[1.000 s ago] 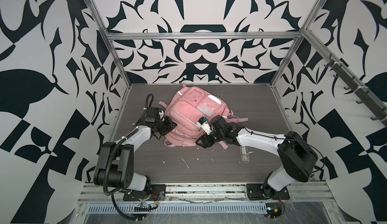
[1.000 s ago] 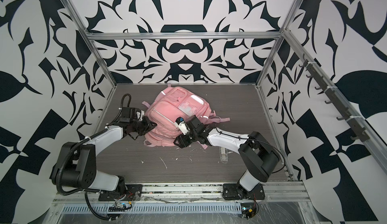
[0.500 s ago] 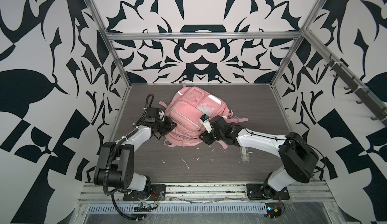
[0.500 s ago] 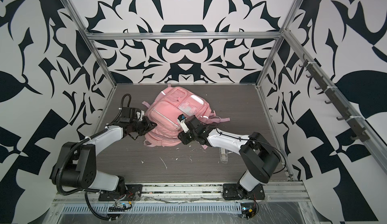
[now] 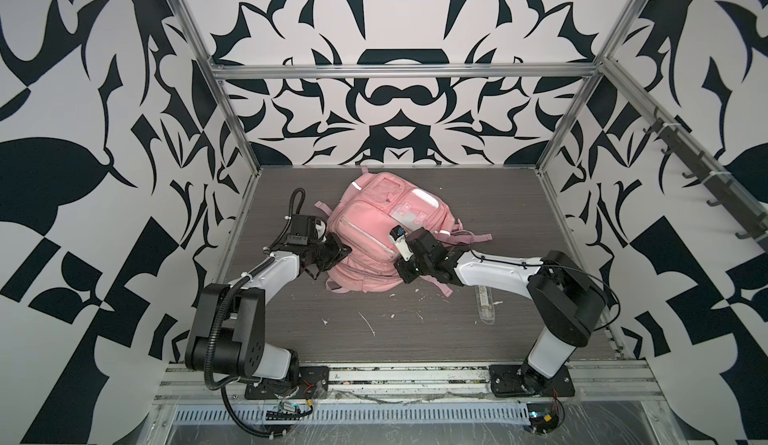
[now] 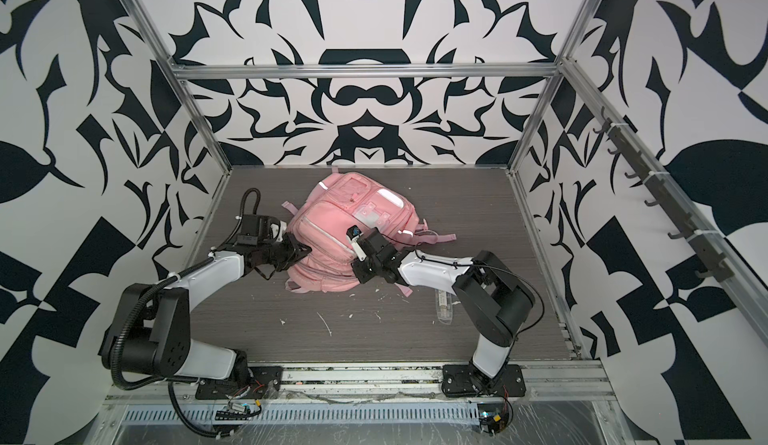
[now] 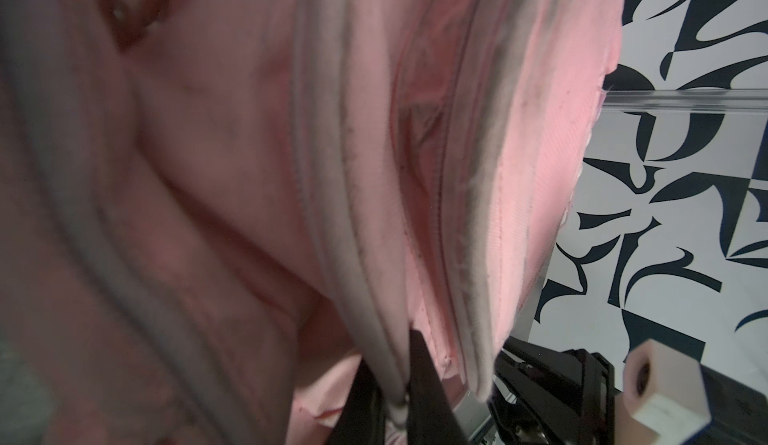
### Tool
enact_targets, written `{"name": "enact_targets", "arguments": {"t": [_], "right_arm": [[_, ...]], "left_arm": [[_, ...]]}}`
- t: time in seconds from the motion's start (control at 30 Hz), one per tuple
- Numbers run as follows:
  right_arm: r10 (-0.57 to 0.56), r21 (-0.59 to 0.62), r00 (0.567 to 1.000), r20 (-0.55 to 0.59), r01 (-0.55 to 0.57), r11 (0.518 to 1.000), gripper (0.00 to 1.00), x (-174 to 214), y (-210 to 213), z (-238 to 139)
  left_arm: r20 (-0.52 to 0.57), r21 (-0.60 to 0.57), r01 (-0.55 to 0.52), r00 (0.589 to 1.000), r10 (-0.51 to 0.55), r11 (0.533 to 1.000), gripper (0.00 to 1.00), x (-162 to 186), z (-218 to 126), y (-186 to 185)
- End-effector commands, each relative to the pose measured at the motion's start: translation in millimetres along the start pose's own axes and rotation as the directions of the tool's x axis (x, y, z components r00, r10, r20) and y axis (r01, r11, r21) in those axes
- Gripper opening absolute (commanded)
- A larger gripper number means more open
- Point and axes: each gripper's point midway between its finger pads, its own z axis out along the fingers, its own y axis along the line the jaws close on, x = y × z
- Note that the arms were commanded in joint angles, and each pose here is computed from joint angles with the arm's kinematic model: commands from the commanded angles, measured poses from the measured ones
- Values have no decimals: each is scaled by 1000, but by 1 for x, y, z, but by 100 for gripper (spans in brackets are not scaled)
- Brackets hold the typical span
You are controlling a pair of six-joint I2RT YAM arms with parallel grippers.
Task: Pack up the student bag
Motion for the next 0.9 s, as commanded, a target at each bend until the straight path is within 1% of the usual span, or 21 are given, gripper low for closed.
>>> {"name": "enact_targets", "arguments": {"t": [0.0,0.17,0.33,0.47,0.57,0.63,0.7,0.87], "right_arm": [[-15,8,999,44,14,1000,15,-12,13,-16],[0,-21,999,47,1,1000,13,-12,31,-25],[48,-73,997,56,-44,996,7,-24,44,-31],[91,-181,994,65,-78,980,6,-44,66,-30],[129,-282,990,53,-109,953,6,-57,90,-26],[139,-321,989,45,-117,940,5,-62,104,-23],[144,-336,989,40,-123,934,5,-68,113,-18],[196,-339,980,44,-170,925,5,-85,118,-4]], "left_arm": [[-13,4,4,1000,-4,1000,12,6,-4,-2],[-10,9,6,1000,-6,1000,12,6,-4,-4],[-12,17,7,1000,-7,1000,12,8,-3,-7],[-20,22,4,1000,-4,1000,12,13,0,-11],[-28,25,-3,1000,3,1000,12,19,3,-15],[-27,27,-8,1000,9,1000,12,22,3,-18],[-25,24,-6,1000,7,1000,12,25,4,-17],[-24,21,2,1000,-2,1000,12,29,5,-15]]}}
